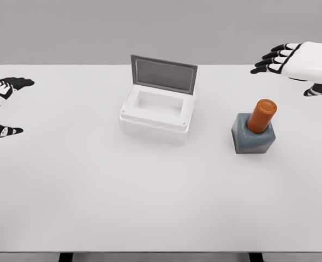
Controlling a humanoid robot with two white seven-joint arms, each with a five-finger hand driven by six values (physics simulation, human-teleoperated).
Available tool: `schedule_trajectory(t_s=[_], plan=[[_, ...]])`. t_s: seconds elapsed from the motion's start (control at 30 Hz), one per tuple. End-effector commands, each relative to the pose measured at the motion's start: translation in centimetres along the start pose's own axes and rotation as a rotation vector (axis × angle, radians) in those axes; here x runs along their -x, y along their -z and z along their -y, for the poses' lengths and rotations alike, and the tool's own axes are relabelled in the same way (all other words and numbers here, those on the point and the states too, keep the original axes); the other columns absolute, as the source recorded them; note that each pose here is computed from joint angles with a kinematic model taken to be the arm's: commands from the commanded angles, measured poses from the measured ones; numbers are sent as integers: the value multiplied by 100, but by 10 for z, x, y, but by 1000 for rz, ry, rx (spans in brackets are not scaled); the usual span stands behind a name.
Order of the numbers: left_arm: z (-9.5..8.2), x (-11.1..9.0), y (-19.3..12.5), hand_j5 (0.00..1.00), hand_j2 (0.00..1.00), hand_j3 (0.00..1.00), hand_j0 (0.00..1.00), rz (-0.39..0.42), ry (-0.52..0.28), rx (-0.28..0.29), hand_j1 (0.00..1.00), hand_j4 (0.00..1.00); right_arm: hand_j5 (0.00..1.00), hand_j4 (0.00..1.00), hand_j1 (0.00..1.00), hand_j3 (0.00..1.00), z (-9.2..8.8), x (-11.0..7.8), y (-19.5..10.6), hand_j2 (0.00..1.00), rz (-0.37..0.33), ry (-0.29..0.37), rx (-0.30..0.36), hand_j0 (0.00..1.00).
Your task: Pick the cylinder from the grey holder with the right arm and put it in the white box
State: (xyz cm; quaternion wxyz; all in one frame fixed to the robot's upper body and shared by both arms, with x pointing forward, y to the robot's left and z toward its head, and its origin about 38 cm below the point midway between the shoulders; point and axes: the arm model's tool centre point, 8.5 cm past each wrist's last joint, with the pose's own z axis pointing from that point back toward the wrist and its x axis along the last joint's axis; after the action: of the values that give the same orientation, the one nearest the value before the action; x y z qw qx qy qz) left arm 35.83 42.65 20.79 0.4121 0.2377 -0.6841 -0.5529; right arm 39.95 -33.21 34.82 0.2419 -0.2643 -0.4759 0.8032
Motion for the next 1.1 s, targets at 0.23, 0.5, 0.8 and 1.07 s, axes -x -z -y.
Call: schedule_trajectory(t_s=[0.23, 0.5, 0.8, 1.07], plan=[[-3, -2, 1, 100, 100, 100, 100, 9, -1, -7, 100, 100, 99, 99, 99, 99, -4, 1, -18, 99, 32, 108, 5, 99], [16, -7, 7, 100, 100, 100, 100, 15, -48, -30, 100, 100, 100, 100, 100, 100, -18, -1, 8, 100, -8, 309, -7, 100], [65, 1, 0, 100, 100, 100, 100, -49, -174, -35, 100, 100, 99, 99, 99, 99, -37, -12, 33, 99, 14, 295, -59, 99], [82, -2, -6, 100, 100, 100, 100, -63, -218, -26, 100, 100, 99, 99, 99, 99, -59, -18, 42, 99, 32, 306, -122, 99]])
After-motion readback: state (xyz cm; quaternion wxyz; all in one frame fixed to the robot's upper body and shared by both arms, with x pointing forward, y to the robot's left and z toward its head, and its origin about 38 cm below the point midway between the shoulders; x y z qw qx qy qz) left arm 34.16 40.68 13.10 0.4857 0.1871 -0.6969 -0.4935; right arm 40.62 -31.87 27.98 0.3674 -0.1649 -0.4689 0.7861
